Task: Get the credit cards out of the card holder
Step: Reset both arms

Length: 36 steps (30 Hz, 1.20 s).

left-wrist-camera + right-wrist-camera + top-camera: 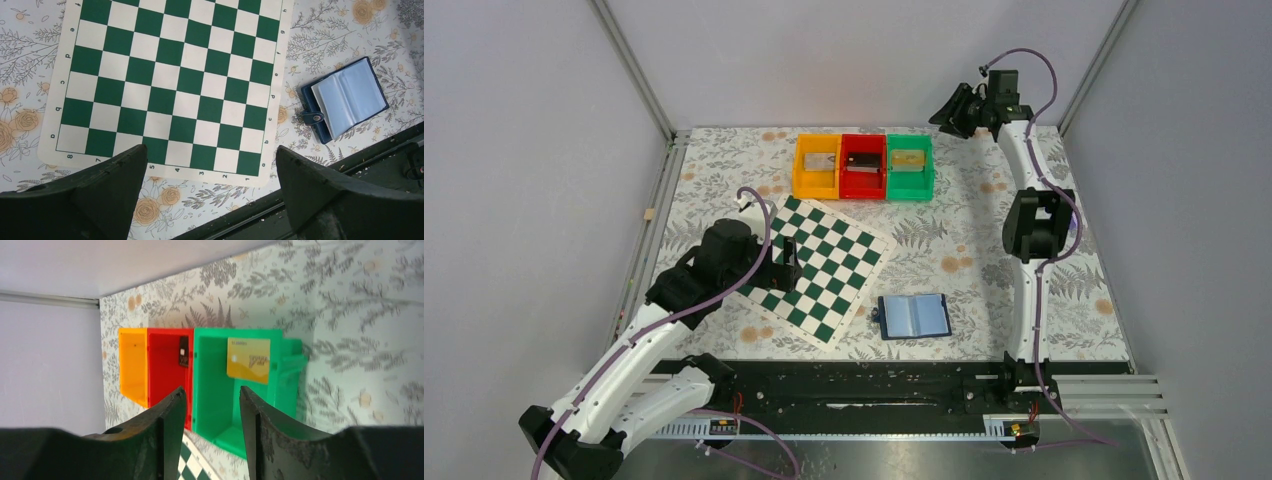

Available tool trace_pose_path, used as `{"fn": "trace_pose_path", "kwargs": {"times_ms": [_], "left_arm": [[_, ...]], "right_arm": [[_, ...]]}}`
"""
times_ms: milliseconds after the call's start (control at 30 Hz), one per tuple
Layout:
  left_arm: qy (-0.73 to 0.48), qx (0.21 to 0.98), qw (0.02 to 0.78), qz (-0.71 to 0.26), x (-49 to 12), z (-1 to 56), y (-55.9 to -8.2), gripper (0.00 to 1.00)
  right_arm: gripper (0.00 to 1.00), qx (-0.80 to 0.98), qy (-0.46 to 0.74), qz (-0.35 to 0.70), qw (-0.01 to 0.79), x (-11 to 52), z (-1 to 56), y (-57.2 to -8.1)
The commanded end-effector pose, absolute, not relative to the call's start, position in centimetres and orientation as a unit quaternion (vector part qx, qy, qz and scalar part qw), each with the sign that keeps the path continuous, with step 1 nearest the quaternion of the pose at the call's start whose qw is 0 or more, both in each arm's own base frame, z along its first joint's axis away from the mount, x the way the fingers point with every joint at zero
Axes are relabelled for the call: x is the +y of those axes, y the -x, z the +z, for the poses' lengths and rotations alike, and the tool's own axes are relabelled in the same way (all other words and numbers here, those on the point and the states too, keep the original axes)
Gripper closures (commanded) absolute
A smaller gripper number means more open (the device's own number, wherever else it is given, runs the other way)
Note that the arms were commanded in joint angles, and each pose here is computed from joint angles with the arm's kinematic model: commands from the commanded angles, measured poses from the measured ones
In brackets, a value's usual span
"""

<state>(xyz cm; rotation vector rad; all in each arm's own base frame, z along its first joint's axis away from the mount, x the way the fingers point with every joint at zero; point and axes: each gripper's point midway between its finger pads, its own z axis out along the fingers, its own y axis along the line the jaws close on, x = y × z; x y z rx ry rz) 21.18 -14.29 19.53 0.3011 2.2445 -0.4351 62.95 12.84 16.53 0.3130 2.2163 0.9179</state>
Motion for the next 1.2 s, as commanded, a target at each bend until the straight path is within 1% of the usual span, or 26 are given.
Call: {"fn": "trace_pose_path", "kwargs": {"times_ms": [0, 67, 100, 133, 167, 200, 333, 467, 600, 767, 833, 967, 1167], "left_arm": [[-0.118, 0.874, 0.432, -0.189, -14.7, 21.1, -21.7, 0.01], [-0.119, 0.872, 0.434, -0.190, -14.7, 21.3, -21.6, 0.01], [-0.120, 0.872, 0.435, -0.190, -14.7, 21.3, -21.6, 0.01], [-0.120, 0.871, 0.435, -0.191, -14.6, 21.5, -21.5, 0.01], [-0.120, 0.869, 0.439, -0.193, -14.6, 21.9, -21.4, 0.01], [-0.122, 0.866, 0.442, -0.201, -14.8, 22.4, -21.3, 0.01], [-0.127, 0.852, 0.456, -0.223, -15.3, 24.5, -21.0, 0.01], [-0.133, 0.839, 0.467, -0.248, -15.8, 26.2, -20.5, 0.01], [-0.142, 0.822, 0.472, -0.285, -16.7, 27.7, -19.7, 0.01], [-0.135, 0.802, 0.490, -0.315, -17.1, 28.1, -19.2, 0.01], [-0.132, 0.794, 0.498, -0.322, -17.1, 27.6, -19.1, 0.01], [-0.127, 0.768, 0.532, -0.333, -16.9, 27.4, -19.0, 0.01], [-0.143, 0.753, 0.558, -0.319, -15.8, 28.1, -18.2, 0.01]], "right_arm": [[0.49, 0.863, -0.095, 0.331, 0.369, 12.5, 22.5, -58.6], [0.44, 0.875, -0.094, 0.310, 0.360, 12.1, 22.5, -56.2], [0.38, 0.882, -0.091, 0.294, 0.358, 11.8, 22.6, -54.9], [0.14, 0.886, -0.093, 0.277, 0.360, 11.5, 23.0, -53.5], [0.02, 0.892, -0.092, 0.261, 0.359, 11.1, 22.9, -51.9], [0.01, 0.891, -0.088, 0.246, 0.372, 10.8, 24.2, -50.2], [0.01, 0.899, -0.098, 0.187, 0.383, 9.5, 24.5, -43.3], [0.01, 0.895, -0.088, 0.177, 0.401, 10.2, 25.0, -36.6], [0.01, 0.885, -0.074, 0.203, 0.412, 11.6, 24.6, -30.5], [0.01, 0.869, -0.068, 0.266, 0.412, 12.2, 23.5, -23.6], [0.00, 0.845, -0.044, 0.296, 0.443, 12.3, 23.9, -21.0], [0.01, 0.822, -0.031, 0.309, 0.477, 11.5, 22.6, -17.8], [0.00, 0.825, -0.030, 0.323, 0.462, 11.4, 21.0, -15.3]]}}
